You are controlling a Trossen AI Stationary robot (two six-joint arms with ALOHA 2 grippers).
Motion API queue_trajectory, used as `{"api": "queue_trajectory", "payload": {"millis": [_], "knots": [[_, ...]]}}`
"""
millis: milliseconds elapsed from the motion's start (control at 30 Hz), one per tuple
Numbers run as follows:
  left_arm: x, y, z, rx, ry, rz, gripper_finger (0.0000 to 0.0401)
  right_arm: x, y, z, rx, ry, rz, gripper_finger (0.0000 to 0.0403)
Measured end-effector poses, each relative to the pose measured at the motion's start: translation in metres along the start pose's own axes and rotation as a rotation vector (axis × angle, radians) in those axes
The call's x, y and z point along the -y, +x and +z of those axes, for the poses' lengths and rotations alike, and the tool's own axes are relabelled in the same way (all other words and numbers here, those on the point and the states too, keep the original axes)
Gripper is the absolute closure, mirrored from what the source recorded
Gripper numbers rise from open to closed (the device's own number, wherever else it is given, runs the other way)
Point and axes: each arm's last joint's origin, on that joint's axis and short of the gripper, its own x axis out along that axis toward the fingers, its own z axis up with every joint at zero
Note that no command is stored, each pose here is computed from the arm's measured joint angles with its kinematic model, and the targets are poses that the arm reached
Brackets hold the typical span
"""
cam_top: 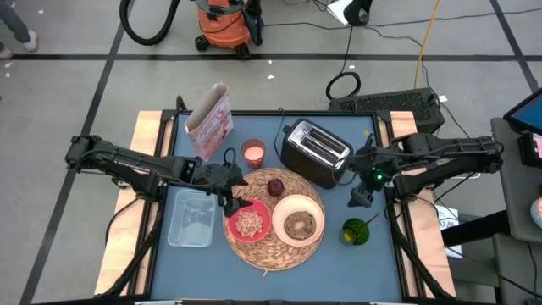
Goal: Arrange a breakfast setting
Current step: Put the gold spoon from the green cup to the left side of the placemat
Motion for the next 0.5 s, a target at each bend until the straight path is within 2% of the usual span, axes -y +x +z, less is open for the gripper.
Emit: {"api": "queue_trajectory", "payload": {"millis": [167, 500], "knots": [[0.0, 0.0, 0.0, 0.0, 0.0, 0.0, 0.0015, 0.005, 0.0, -0.007, -0.11, 0.077, -0.023, 0.0005], [0.0, 0.0, 0.0, 0.0, 0.0, 0.0, 0.0015, 0.011, -0.001, -0.013, -0.158, 0.172, -0.086, 0.0005]]}}
